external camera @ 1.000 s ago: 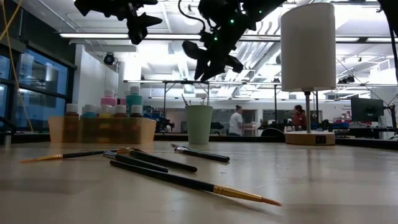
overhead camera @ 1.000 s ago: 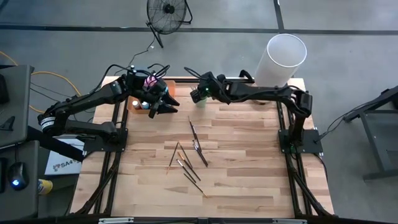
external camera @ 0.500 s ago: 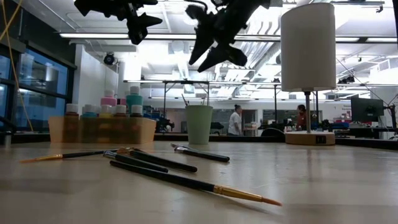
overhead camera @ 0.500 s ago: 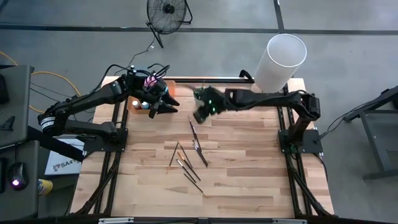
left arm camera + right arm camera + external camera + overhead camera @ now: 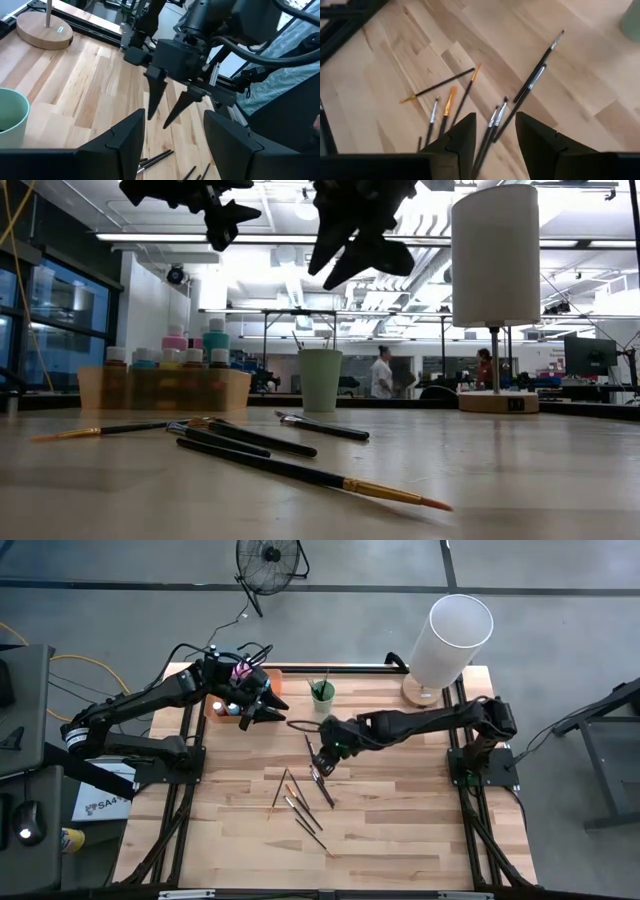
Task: Pick & Place Paint Supplies
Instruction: Put the black paint brush into the green cup
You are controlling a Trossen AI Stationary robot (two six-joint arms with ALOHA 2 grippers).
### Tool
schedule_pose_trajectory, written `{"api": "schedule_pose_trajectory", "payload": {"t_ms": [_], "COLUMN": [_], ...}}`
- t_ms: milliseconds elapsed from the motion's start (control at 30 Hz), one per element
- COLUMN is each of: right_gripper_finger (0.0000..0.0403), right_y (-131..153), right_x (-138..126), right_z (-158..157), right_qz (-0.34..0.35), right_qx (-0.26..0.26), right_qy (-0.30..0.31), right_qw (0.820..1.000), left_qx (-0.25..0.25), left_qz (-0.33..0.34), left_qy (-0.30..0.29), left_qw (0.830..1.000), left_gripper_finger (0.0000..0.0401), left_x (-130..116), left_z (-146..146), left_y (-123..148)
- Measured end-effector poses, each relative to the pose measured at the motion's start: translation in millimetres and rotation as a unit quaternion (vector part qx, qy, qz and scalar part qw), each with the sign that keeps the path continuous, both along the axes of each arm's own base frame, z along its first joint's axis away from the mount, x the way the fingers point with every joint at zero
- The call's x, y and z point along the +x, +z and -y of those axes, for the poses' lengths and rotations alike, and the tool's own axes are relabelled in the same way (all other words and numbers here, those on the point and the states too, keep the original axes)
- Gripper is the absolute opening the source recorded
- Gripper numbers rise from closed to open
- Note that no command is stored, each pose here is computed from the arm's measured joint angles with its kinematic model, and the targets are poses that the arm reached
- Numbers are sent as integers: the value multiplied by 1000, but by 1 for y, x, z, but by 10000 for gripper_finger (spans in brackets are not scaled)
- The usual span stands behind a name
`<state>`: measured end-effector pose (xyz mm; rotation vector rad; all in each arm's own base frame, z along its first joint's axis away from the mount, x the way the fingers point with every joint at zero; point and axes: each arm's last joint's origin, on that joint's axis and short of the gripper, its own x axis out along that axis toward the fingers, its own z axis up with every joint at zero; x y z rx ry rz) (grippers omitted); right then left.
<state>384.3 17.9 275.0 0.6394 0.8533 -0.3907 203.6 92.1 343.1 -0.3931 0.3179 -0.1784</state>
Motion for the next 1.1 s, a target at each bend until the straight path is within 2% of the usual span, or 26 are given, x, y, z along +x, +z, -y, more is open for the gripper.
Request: {"api": "schedule_pose_trajectory", "payload": {"t_ms": [233,433,600,700,833,967,1033,1100], "right_gripper_finger": [122,124,115,109,102,101,102,103], "right_y": [-2,-1,0,7,15,33,39,44], "right_x": [2,14,9,-2,-24,-50,-62,-74], "right_z": [5,11,13,10,1,0,1,3], "right_qz": [10,55,39,21,-31,-59,-72,-89], "right_qx": [67,57,46,14,-50,-80,-81,-90], "right_qy": [-98,-64,-59,-58,-78,-96,-115,-142], "right_qw": [993,995,996,998,995,990,987,982], "left_qx": [2,0,-15,-5,52,95,81,31], "left_qz": [0,-3,-46,-71,-117,-153,-162,-191], "left_qy": [0,1,24,17,20,7,11,43], "left_qw": [1000,1000,999,997,992,984,983,980], "left_gripper_finger": [200,200,200,200,200,200,200,200], "left_x": [0,0,-1,3,10,26,37,49], "left_z": [0,0,0,7,21,35,39,39], "left_y": [0,0,-9,-14,-25,-38,-44,-55]}}
